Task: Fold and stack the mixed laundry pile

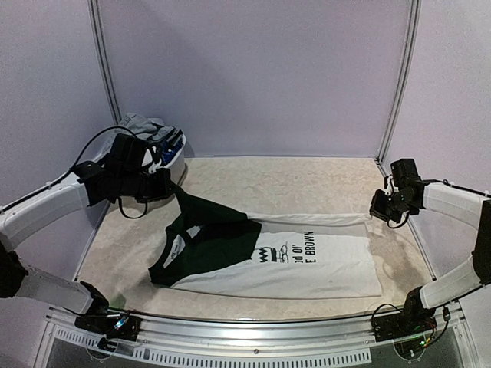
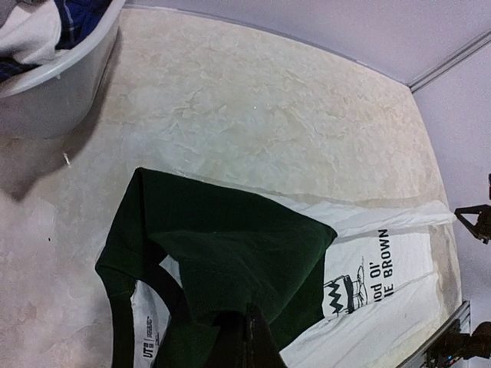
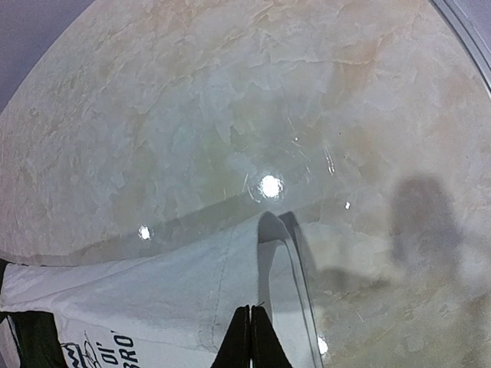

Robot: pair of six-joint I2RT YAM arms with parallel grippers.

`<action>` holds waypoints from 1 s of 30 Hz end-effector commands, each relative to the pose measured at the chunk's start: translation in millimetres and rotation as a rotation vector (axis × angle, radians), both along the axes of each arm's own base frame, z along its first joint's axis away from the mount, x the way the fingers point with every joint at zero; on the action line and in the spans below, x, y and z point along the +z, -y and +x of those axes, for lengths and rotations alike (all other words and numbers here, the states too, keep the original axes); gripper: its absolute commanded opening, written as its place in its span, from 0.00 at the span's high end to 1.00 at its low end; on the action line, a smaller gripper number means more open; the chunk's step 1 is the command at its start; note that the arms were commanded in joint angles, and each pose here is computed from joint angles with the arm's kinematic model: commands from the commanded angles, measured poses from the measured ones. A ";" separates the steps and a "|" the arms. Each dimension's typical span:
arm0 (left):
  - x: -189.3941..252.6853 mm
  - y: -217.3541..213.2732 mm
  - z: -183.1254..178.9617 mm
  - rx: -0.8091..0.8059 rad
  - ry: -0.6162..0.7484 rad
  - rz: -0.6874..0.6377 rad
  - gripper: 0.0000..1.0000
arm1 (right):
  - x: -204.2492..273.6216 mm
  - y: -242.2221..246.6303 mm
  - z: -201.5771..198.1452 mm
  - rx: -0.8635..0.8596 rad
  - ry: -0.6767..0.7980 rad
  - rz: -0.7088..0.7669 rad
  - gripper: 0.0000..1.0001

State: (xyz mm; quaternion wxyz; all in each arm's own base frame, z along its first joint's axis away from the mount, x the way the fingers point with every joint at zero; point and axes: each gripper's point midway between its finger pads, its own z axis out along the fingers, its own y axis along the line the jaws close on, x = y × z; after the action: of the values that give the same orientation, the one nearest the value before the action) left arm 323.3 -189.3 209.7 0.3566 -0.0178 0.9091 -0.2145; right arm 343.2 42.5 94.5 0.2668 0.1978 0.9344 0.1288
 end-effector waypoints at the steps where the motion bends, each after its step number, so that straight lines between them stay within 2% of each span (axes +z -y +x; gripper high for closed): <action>1: 3.7 -3.2 -18.5 0.000 0.017 -0.009 1.00 | 4.1 -2.1 -10.8 -0.005 0.021 0.022 0.99; 17: -24.9 -17.0 -59.9 0.001 -0.012 0.036 1.00 | -4.0 -5.1 -43.8 -0.013 0.034 0.045 0.99; 30: -55.5 -23.7 -81.7 0.001 -0.043 0.029 1.00 | -29.9 -3.8 -63.8 -0.042 0.010 0.067 0.98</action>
State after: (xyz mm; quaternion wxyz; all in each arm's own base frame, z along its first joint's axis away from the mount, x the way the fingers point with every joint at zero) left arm 250.2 -165.7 163.3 0.3391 -0.0159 0.9196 -0.1977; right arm 281.0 44.8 68.5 0.2609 0.2191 0.9284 0.1485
